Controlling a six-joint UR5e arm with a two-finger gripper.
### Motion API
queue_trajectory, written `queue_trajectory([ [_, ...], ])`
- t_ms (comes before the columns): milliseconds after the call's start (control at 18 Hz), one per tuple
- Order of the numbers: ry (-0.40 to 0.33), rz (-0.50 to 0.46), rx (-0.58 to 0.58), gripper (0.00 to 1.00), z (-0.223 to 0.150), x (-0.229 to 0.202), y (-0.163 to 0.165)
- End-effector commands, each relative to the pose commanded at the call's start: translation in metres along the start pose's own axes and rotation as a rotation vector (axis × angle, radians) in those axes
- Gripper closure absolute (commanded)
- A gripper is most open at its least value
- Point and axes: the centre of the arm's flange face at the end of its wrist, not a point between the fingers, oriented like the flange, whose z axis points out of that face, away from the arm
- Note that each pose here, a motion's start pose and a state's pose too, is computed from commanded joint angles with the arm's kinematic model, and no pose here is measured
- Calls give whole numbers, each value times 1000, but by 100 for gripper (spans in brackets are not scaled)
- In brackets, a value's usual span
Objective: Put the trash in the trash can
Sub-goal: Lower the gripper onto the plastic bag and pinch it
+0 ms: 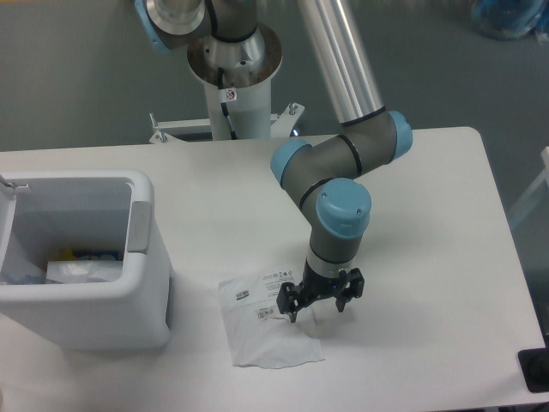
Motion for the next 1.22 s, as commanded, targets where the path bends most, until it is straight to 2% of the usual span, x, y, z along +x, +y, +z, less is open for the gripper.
queue_trajectory([
  [500, 15, 19, -20, 0, 12, 6, 4],
  [778, 19, 31, -25, 4, 14, 16, 8],
  [944, 16, 30, -28, 23, 14, 17, 8],
  [1222, 17, 29, -20, 38, 9, 20, 8],
])
